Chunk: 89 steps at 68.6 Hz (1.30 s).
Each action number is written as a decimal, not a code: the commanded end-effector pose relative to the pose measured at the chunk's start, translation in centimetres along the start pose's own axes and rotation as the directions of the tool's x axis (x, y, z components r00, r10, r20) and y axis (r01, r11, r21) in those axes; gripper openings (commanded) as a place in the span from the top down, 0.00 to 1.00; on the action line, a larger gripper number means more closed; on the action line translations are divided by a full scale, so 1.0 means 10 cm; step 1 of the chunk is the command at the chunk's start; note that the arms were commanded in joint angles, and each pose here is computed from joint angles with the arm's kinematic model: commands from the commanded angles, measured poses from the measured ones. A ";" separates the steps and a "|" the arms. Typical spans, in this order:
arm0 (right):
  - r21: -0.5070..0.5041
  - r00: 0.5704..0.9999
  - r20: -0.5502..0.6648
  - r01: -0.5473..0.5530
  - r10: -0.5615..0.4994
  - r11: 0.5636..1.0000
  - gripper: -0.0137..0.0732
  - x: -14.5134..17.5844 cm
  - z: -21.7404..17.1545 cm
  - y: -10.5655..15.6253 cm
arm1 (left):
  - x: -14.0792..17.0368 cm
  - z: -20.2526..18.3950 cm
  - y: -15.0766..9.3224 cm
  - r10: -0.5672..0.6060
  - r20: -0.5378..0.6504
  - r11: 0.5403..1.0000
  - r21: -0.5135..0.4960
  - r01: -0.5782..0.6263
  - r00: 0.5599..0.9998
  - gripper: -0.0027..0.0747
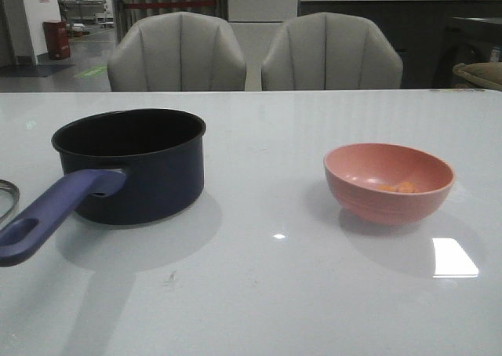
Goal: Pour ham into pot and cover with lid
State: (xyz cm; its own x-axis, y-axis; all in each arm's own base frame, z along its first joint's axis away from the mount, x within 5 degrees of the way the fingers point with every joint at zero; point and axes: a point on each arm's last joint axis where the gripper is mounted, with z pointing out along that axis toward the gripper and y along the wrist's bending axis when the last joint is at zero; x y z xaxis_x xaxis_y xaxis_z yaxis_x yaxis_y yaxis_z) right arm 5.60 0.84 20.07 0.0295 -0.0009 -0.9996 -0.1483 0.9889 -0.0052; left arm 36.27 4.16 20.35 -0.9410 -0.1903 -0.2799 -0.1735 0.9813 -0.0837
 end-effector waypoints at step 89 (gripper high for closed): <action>0.006 0.995 0.098 0.007 -0.007 1.000 0.66 -0.10 -0.02 0.00 | 2.59 -2.08 -0.09 0.019 0.944 0.949 0.087 -0.303 0.330 0.18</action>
State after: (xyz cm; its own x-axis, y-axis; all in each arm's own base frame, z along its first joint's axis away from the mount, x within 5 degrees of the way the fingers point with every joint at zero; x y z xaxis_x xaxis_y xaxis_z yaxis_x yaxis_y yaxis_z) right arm 5.60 0.84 20.07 0.0295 -0.0009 -0.9996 -0.1483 0.9889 -0.0052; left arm 7.87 -1.33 32.10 -0.2251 -0.0630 -0.9723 0.1376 0.9858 -0.0958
